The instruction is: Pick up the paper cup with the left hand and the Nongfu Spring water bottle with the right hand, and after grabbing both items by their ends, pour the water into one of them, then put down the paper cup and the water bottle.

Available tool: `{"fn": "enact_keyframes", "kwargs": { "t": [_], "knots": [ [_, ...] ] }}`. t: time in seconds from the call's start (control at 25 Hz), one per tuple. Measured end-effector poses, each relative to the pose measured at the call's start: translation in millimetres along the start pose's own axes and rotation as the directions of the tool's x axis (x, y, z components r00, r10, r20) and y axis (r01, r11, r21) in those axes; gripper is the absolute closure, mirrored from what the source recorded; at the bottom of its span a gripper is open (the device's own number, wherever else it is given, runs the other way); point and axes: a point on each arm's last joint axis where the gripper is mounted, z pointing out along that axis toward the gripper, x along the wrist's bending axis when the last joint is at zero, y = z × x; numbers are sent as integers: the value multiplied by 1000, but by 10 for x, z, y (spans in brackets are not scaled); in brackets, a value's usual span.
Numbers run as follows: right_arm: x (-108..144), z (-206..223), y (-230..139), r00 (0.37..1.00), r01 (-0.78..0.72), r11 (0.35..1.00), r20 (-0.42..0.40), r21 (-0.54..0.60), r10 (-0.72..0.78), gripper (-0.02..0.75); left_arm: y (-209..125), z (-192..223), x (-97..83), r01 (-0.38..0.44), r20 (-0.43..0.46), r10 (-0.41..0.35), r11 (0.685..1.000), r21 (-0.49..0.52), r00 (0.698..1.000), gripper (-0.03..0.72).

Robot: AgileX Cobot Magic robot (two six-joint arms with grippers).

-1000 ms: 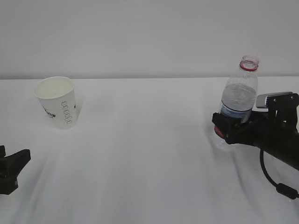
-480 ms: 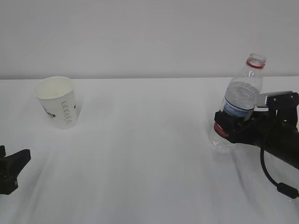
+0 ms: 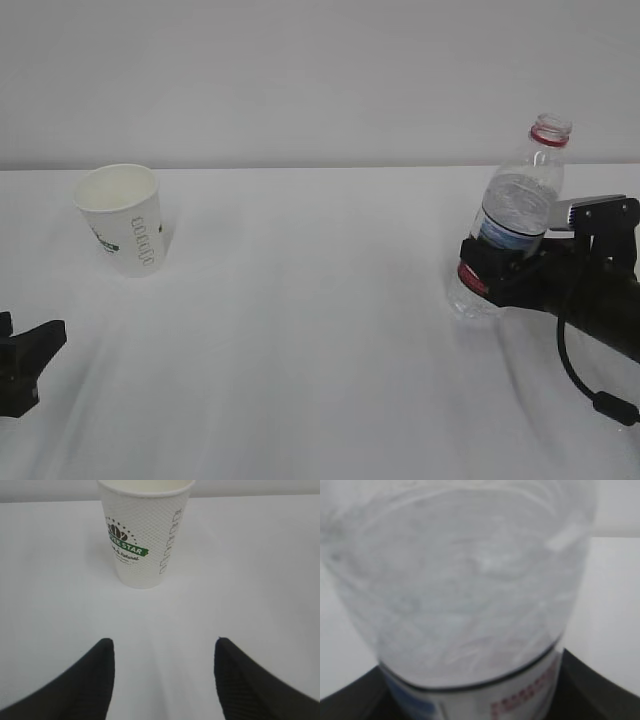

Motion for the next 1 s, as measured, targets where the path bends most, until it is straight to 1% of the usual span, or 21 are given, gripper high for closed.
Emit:
{"fn": "enact_keyframes", "kwargs": {
  "t": [0.32, 0.48, 0.64, 0.84, 1.0],
  "knots": [
    [0, 0, 0, 1000, 2, 1000, 0, 0, -2, 248, -1, 0, -5, -3, 6, 3, 1000, 1, 1000, 228],
    [-1, 0, 0, 1000, 5, 1000, 2, 0, -5, 273, -1, 0, -6, -3, 6, 3, 1000, 1, 1000, 228],
    [-8, 0, 2, 998, 54, 999, 9, -1, -54, 280, -1, 0, -6, -1, 6, 1, 1000, 1, 1000, 228],
    [-27, -14, 15, 994, 108, 994, 36, 6, -108, 284, -1, 0, -6, -1, 6, 1, 1000, 1, 1000, 228],
    [-36, -72, 49, 992, 104, 994, 73, 19, -105, 285, -1, 0, -6, 0, 6, 0, 1000, 1, 1000, 228]
  ]
}}
